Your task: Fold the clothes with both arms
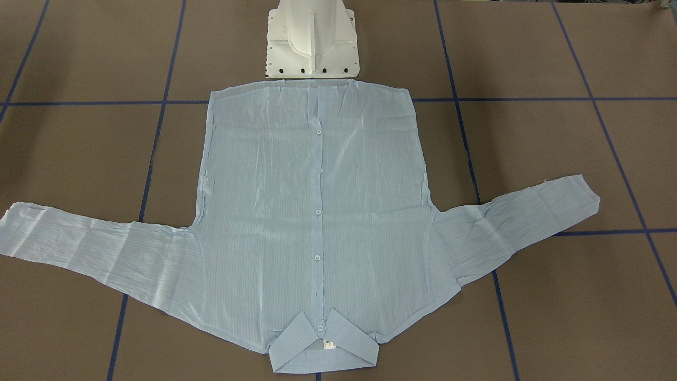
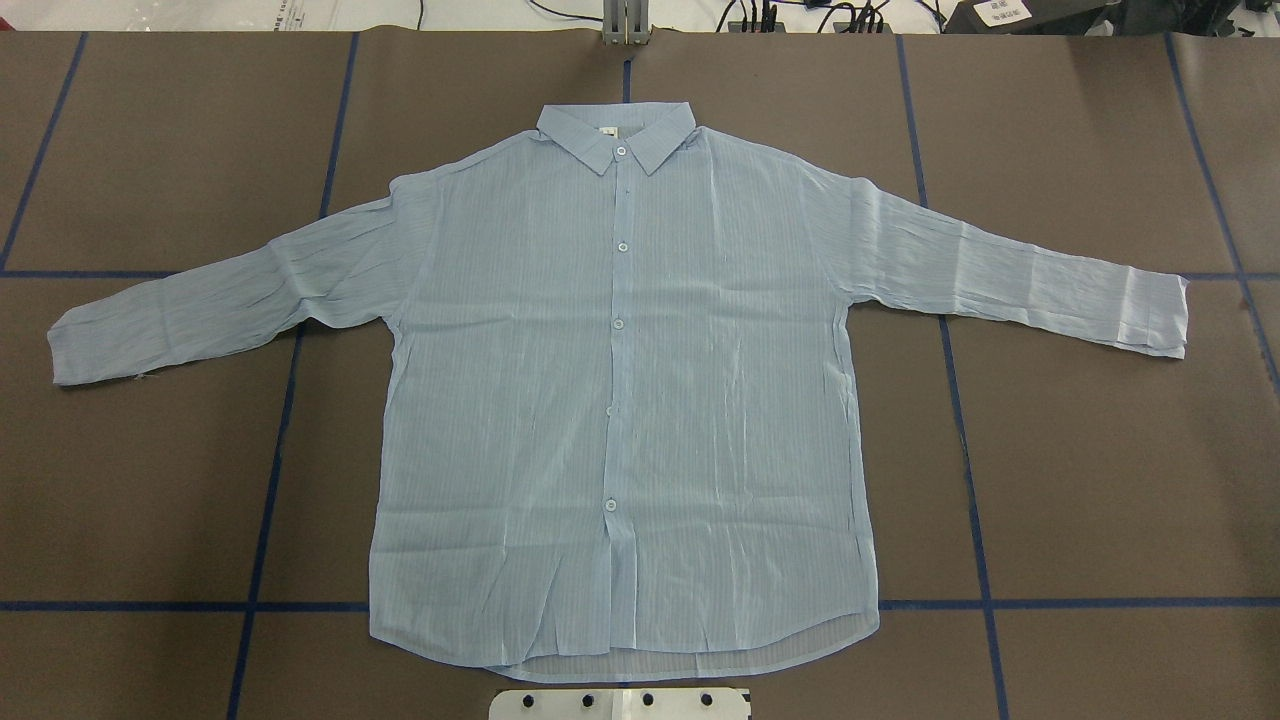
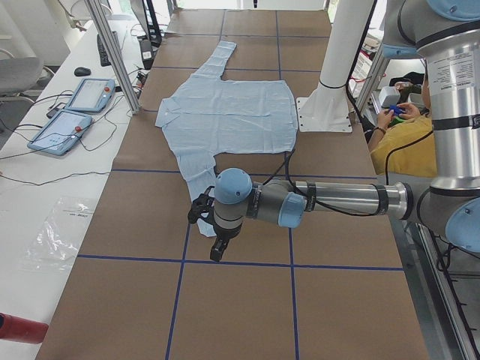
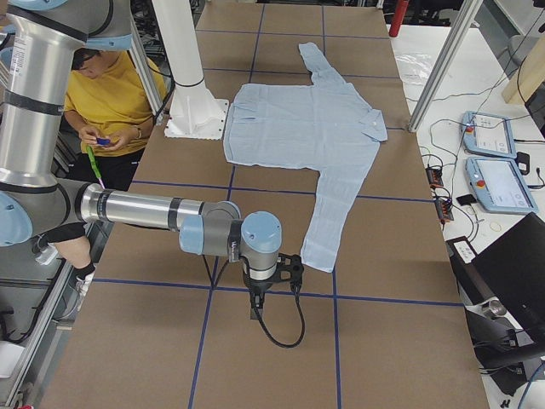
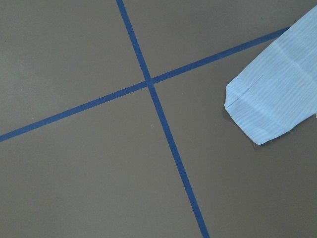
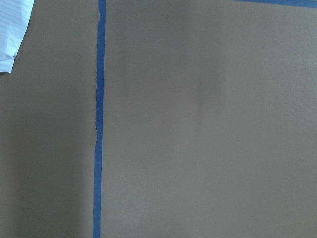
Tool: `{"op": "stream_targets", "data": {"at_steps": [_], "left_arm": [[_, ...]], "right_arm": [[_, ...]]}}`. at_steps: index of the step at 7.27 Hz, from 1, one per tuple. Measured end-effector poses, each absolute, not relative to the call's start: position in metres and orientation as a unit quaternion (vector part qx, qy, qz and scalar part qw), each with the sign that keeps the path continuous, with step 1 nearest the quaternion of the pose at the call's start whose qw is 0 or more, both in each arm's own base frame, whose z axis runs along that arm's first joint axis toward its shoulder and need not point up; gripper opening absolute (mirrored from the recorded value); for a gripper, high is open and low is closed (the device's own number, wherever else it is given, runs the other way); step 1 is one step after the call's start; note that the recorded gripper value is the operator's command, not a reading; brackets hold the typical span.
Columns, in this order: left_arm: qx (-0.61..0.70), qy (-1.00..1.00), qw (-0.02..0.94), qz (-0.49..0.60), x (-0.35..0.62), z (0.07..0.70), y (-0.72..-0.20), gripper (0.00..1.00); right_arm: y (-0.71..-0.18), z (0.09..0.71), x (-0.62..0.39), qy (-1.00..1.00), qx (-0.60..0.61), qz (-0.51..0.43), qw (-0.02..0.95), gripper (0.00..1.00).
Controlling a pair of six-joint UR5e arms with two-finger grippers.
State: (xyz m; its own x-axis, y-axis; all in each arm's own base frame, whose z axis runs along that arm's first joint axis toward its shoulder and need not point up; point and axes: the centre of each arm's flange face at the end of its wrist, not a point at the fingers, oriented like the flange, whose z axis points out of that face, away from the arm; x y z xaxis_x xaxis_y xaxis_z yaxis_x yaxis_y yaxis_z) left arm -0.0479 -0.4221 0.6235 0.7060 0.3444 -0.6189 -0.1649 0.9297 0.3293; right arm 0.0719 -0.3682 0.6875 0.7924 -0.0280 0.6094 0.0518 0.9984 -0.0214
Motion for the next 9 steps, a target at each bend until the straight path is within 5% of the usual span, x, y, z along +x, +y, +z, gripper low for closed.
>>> {"op": "stream_targets", "data": {"at_steps": [6, 9], "left_arm": [[0.226, 0.342, 0.894, 0.178, -0.047, 0.564, -0.432, 1.0], [0.343, 0.309, 0.864, 0.204, -0.047, 0.516, -0.485, 1.0]], "right_arm": [[-0.41, 0.621, 0.071, -0.32, 0.071, -0.051, 0.943, 1.0], [-0.45, 0.595, 0.068, -0.333, 0.153, -0.076, 0.927, 1.0]]}}
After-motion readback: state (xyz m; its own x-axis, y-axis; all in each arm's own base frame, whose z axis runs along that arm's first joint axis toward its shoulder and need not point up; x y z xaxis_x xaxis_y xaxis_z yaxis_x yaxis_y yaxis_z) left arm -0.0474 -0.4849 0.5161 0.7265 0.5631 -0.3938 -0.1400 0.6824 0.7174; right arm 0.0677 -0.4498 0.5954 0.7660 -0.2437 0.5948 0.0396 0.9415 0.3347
